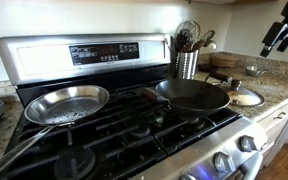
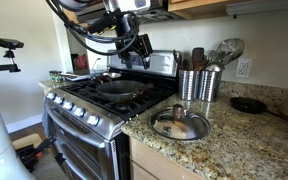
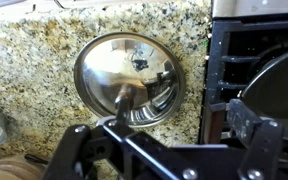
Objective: Cover the pan on the right with the silver lid
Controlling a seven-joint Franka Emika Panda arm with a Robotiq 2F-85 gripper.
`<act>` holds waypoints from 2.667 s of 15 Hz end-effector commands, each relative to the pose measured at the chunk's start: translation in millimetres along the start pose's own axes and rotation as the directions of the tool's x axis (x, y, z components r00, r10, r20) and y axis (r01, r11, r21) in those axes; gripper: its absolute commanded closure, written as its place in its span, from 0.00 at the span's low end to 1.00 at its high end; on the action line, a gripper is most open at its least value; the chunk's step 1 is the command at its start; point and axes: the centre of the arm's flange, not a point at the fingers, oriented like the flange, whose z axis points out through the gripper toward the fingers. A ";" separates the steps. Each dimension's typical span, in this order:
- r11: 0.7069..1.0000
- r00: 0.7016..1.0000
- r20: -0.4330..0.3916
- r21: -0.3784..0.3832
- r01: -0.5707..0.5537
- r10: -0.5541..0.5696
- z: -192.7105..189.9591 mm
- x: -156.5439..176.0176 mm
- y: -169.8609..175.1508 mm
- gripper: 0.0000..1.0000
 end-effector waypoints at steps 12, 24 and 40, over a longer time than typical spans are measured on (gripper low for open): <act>0.996 0.996 -0.011 -0.011 0.089 -0.089 98.3 35.7 101.3 0.00; 0.992 0.991 0.058 0.011 0.122 -0.122 131.9 52.4 97.1 0.00; 0.978 0.975 0.080 -0.014 0.210 -0.208 223.7 95.9 85.8 0.00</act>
